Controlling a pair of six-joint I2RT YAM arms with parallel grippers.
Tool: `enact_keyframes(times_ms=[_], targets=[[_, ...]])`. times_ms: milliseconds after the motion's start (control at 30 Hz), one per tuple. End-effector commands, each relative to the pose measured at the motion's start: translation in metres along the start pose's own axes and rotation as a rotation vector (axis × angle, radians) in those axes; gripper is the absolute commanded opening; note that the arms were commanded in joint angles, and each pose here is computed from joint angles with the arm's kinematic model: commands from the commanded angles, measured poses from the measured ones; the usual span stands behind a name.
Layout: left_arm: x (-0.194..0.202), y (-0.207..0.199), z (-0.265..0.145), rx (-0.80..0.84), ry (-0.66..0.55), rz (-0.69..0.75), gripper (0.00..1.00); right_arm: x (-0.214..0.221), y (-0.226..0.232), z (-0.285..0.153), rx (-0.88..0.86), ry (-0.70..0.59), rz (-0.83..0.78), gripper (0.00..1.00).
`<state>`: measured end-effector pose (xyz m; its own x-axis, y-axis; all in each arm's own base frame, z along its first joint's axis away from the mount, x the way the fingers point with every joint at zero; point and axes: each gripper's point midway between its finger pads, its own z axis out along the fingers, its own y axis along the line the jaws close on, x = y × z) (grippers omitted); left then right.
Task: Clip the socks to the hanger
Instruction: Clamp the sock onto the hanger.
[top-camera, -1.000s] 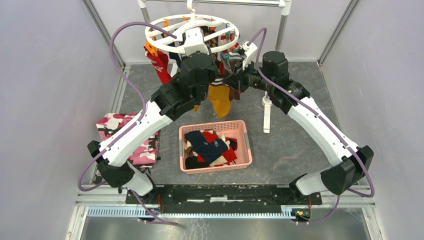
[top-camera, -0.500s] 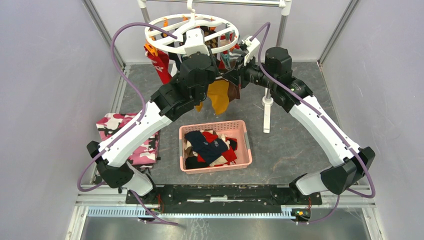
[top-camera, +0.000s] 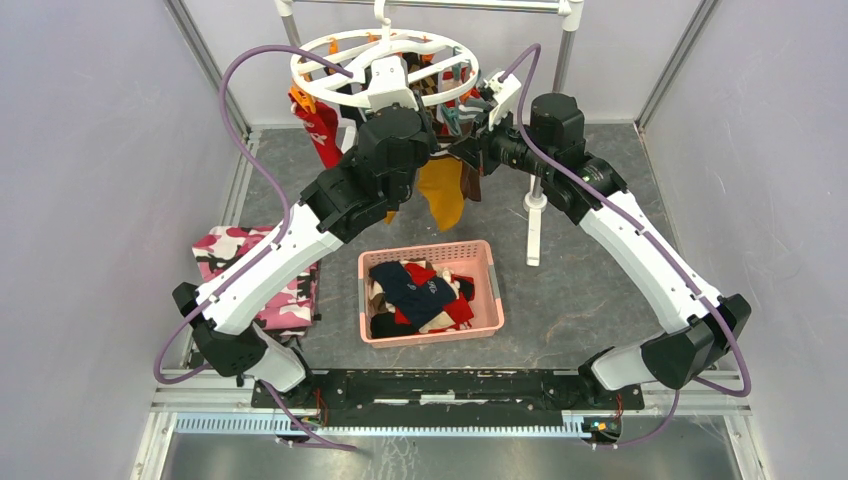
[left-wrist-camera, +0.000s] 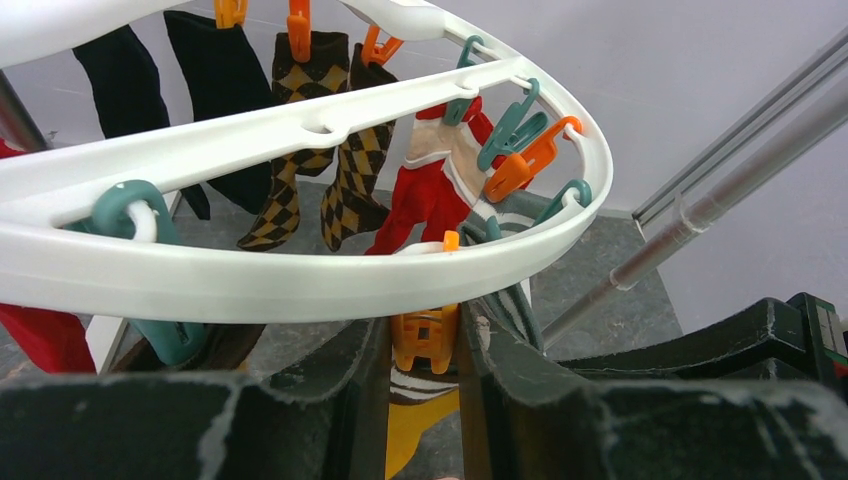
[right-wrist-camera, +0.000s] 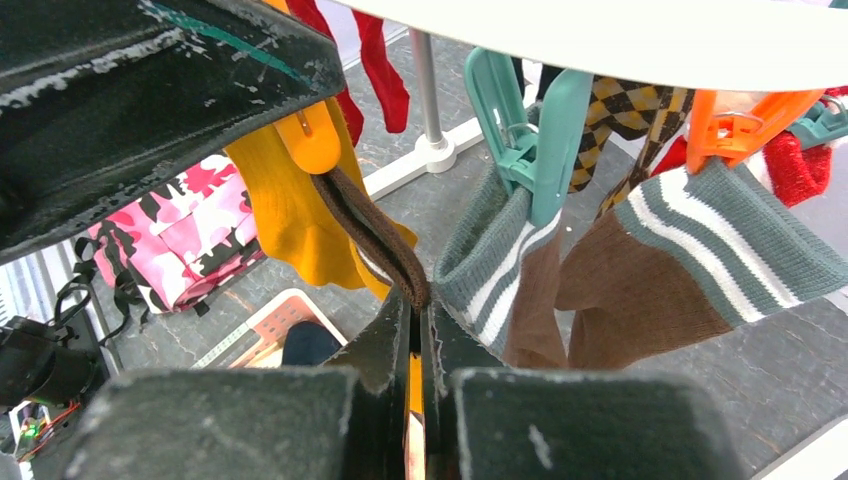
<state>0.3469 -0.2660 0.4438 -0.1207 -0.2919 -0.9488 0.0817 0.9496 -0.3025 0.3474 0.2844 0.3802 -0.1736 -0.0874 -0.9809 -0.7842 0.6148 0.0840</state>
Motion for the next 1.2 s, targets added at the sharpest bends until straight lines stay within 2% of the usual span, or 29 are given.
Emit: enact_keyframes(times_ms=[0,933,1167], targets=[[-0.023,-0.003,-0.009,0.041,-0.041,-0.051,0.02,-0.019,-0.004,-0.008,0.042,-0.047,-0.041,0.0],[-0.017,-0.005,-0.006,0.04,-0.035,-0.041,0.02,-0.043,0.005,-0.013,0.002,-0.099,-0.044,0.0],[-0.025,-0.003,-0.009,0.04,-0.049,-0.064,0.02,-0.021,0.002,-0.009,0.009,-0.053,-0.04,0.0]])
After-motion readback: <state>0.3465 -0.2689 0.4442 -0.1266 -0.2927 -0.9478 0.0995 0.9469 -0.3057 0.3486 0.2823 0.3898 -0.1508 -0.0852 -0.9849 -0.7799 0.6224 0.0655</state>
